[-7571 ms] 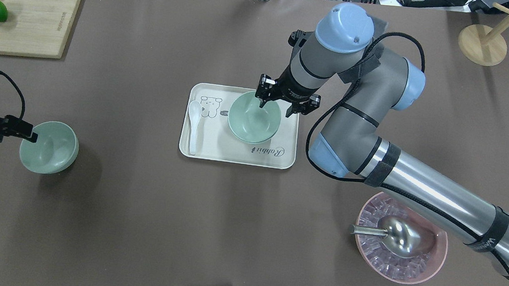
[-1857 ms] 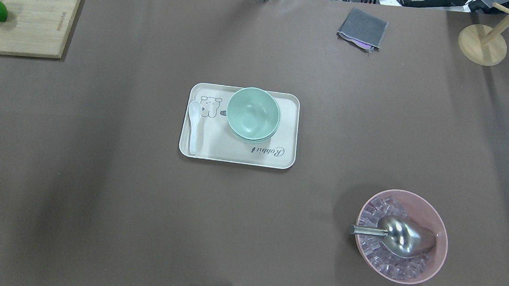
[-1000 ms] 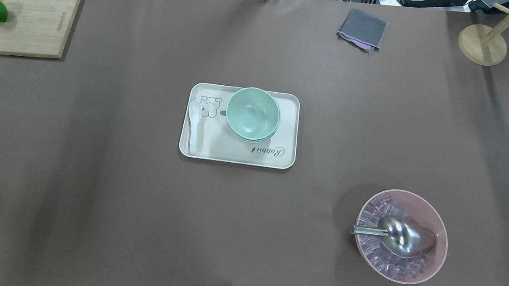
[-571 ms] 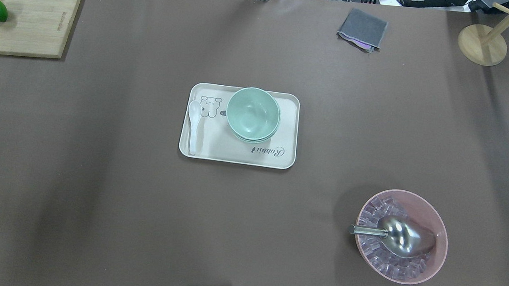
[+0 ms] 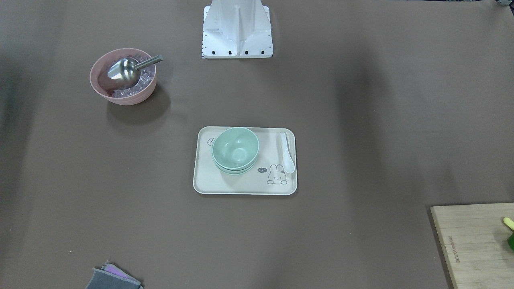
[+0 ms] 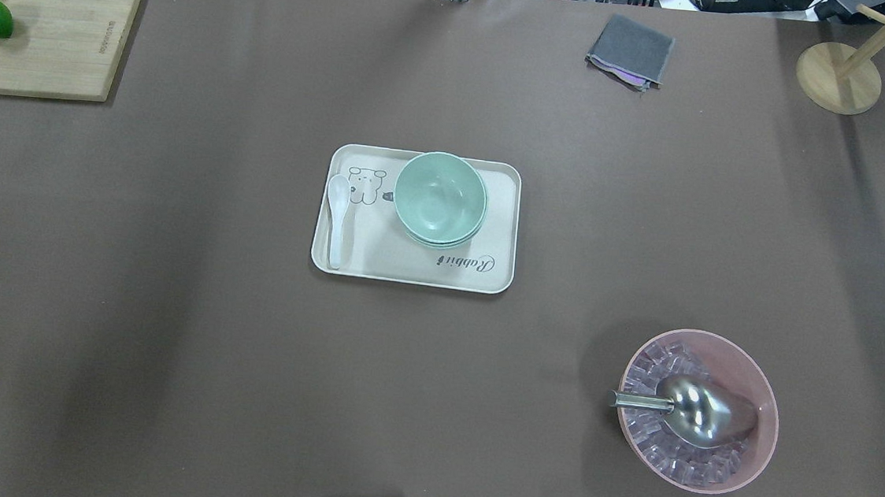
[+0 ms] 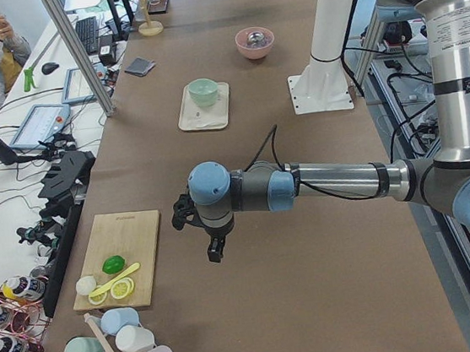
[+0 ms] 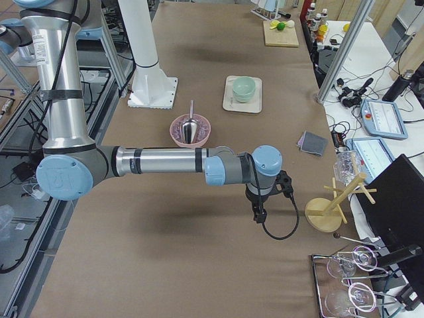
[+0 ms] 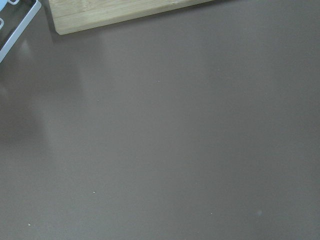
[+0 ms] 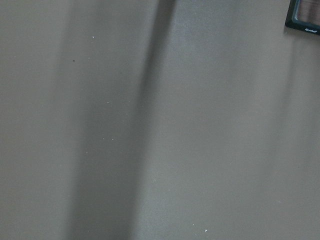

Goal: Stack green bowls together

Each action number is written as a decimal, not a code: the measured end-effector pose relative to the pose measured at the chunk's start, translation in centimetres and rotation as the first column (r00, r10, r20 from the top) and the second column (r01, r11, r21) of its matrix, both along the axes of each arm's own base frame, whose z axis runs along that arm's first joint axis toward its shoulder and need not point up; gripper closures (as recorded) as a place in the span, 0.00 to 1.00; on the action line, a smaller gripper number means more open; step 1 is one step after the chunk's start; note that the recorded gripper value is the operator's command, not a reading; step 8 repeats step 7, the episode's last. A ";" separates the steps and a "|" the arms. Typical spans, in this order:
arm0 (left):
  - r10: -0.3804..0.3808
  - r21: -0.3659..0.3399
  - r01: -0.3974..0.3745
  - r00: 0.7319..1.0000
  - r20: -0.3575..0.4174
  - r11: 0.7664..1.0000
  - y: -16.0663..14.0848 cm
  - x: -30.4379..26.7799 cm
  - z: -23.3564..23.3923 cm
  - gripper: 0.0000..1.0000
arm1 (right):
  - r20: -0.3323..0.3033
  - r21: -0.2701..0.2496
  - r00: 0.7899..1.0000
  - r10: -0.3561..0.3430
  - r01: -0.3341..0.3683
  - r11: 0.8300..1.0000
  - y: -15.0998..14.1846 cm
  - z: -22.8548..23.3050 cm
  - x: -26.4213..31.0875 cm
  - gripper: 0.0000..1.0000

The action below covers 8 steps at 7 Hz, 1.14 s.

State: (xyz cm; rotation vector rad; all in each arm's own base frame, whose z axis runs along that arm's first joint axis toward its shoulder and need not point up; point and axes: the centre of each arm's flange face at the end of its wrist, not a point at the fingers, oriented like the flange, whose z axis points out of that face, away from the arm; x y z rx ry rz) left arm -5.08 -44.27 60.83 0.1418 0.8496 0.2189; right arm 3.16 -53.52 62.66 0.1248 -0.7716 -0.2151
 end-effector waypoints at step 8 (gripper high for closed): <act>0.004 0.018 -0.004 1.000 -0.001 1.000 0.4 0.1 0.4 0.01 | 0.009 -0.005 1.000 -0.001 0.001 1.000 0.1 0.1 -0.1 0.00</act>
